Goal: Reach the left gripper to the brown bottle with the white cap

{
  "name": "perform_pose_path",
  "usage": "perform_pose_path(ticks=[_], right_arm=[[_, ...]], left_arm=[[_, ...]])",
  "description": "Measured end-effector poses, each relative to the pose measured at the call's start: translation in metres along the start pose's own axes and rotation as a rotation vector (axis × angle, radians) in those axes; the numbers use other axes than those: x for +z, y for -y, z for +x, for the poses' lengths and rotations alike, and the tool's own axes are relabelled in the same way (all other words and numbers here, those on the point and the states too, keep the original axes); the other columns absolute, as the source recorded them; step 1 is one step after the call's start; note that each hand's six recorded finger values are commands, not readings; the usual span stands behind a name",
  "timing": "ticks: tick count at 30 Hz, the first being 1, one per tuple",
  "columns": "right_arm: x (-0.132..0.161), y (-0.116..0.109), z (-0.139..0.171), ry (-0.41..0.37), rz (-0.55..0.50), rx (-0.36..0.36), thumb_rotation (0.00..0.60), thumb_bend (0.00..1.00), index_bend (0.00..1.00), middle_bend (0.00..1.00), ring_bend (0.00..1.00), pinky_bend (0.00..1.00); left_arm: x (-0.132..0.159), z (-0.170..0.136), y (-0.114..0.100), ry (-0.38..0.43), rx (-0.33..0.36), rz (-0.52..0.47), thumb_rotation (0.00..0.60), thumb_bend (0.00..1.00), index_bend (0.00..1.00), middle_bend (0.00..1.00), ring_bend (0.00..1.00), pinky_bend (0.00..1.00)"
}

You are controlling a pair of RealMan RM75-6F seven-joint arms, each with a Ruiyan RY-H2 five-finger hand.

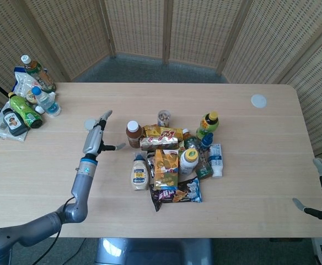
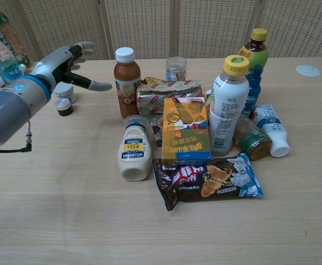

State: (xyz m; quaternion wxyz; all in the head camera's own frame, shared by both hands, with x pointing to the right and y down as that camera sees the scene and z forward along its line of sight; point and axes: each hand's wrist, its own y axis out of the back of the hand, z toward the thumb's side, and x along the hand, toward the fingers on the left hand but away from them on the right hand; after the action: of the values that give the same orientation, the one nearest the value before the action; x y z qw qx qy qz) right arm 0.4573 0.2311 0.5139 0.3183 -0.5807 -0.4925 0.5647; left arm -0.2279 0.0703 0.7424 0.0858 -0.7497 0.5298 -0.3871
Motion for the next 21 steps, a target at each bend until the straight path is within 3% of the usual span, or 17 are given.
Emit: perform_pose_path(ticks=[14, 15, 17, 18, 19, 21], right_arm=[[-0.009, -0.002, -0.005, 0.027, -0.023, 0.003, 0.600, 0.00, 0.00, 0.00, 0.00, 0.00], [-0.010, -0.002, -0.005, 0.029, -0.024, 0.003, 0.600, 0.00, 0.00, 0.00, 0.00, 0.00], [-0.011, -0.002, -0.006, 0.033, -0.028, 0.004, 0.600, 0.00, 0.00, 0.00, 0.00, 0.00], [-0.011, -0.003, -0.006, 0.034, -0.029, 0.005, 0.600, 0.00, 0.00, 0.00, 0.00, 0.00], [-0.012, -0.003, -0.006, 0.034, -0.030, 0.005, 0.600, 0.00, 0.00, 0.00, 0.00, 0.00], [-0.012, -0.003, -0.007, 0.035, -0.032, 0.005, 0.600, 0.00, 0.00, 0.00, 0.00, 0.00]], left_arm=[[0.025, 0.022, 0.052, 0.017, -0.042, 0.019, 0.600, 0.00, 0.00, 0.00, 0.00, 0.00], [0.026, 0.023, 0.054, 0.018, -0.035, 0.023, 0.600, 0.00, 0.00, 0.01, 0.02, 0.04], [0.028, 0.025, 0.056, 0.019, -0.005, 0.030, 0.600, 0.01, 0.12, 0.22, 0.23, 0.25], [0.028, 0.026, 0.057, 0.020, 0.012, 0.033, 0.600, 0.03, 0.29, 0.47, 0.44, 0.44], [0.028, 0.026, 0.057, 0.019, 0.029, 0.037, 0.600, 0.05, 0.47, 0.67, 0.60, 0.57], [0.029, 0.026, 0.059, 0.017, 0.065, 0.043, 0.600, 0.10, 0.66, 0.86, 0.72, 0.69]])
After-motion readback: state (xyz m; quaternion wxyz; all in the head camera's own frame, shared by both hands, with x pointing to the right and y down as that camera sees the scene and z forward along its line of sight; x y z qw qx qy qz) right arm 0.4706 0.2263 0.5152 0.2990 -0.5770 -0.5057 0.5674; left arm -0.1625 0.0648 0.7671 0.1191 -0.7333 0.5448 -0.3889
